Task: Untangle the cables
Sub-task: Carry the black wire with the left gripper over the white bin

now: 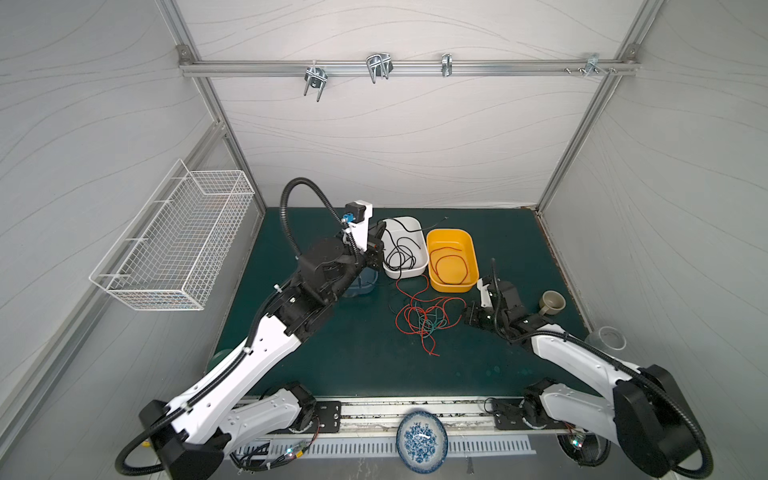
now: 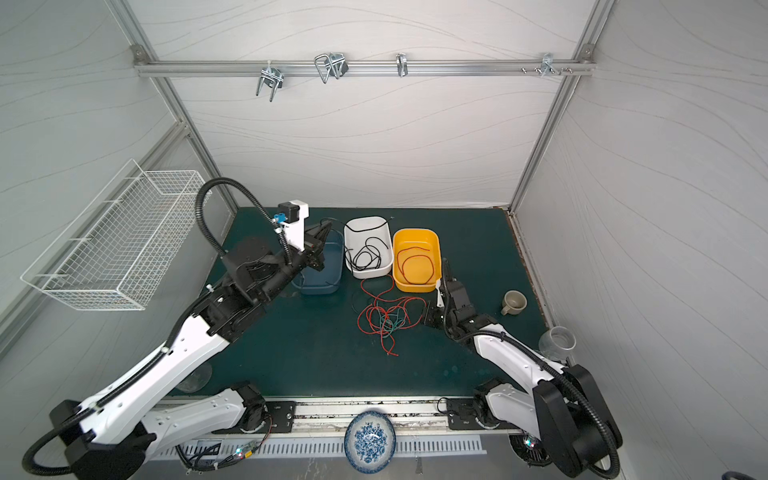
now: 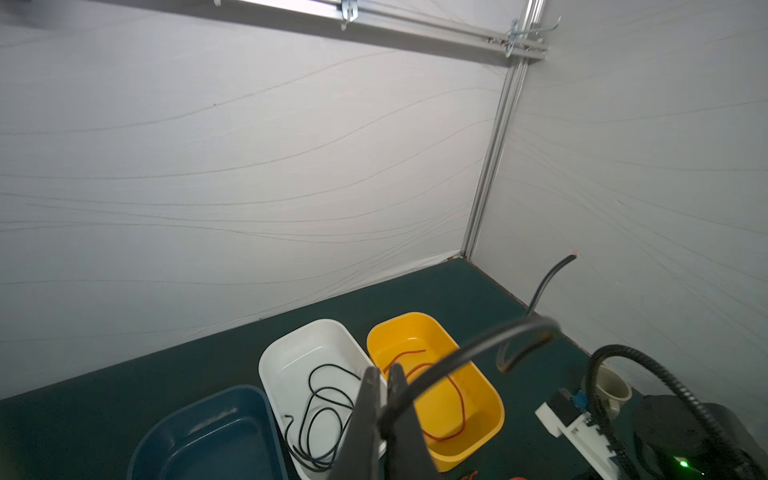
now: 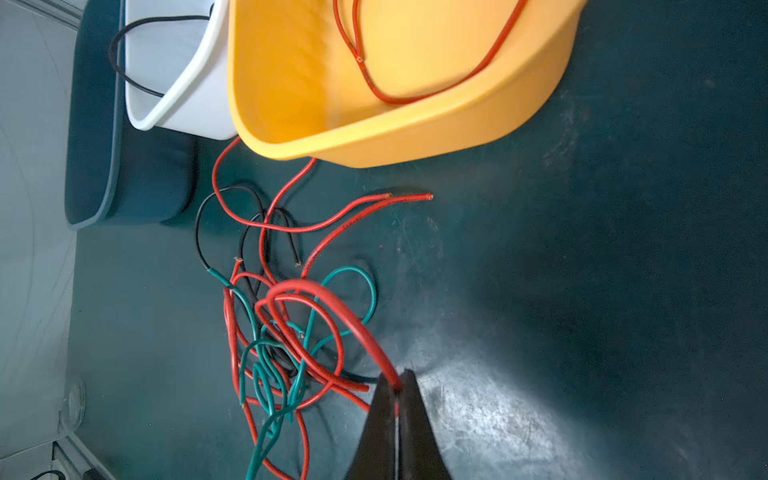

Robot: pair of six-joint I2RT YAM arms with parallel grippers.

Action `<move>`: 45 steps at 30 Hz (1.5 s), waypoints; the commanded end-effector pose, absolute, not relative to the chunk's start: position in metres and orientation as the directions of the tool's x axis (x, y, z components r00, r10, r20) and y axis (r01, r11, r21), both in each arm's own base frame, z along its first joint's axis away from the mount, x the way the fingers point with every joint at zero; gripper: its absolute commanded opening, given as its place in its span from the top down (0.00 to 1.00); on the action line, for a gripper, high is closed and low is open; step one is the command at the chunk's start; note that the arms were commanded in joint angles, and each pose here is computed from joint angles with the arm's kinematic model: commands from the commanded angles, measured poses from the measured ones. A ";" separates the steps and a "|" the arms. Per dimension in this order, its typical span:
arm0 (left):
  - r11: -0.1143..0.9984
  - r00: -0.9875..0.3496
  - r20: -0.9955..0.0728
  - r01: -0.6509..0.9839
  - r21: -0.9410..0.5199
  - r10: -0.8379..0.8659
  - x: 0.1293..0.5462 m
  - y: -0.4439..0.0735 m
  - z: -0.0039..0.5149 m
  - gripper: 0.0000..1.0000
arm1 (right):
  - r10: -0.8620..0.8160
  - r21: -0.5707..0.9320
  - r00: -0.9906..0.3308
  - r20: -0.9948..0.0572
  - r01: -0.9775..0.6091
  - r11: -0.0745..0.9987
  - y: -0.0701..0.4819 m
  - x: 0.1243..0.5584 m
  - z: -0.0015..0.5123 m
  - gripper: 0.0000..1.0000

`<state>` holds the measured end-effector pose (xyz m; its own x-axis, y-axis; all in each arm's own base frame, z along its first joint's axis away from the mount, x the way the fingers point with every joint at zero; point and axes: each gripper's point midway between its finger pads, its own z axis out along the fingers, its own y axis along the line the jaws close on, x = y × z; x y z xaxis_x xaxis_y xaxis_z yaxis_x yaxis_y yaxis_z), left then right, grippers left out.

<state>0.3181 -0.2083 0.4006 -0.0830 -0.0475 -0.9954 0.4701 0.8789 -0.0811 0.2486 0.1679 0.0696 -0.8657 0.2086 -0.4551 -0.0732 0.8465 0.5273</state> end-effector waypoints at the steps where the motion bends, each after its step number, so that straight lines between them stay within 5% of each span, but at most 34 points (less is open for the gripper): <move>1: 0.884 0.030 -0.993 0.459 -0.092 -0.118 0.338 -0.211 0.442 1.00 | 0.205 0.524 -0.855 -0.477 -0.089 0.847 0.169 0.251 0.072 1.00; 23: 0.957 0.007 -0.986 0.244 -0.159 -0.166 0.476 -0.229 0.343 1.00 | 0.198 0.526 -0.854 -0.481 -0.101 0.844 0.173 0.251 0.073 1.00; 45: 0.928 0.042 -0.958 0.262 -0.263 -0.284 0.480 -0.232 0.356 1.00 | 0.186 0.529 -0.861 -0.474 -0.109 0.842 0.177 0.250 0.070 1.00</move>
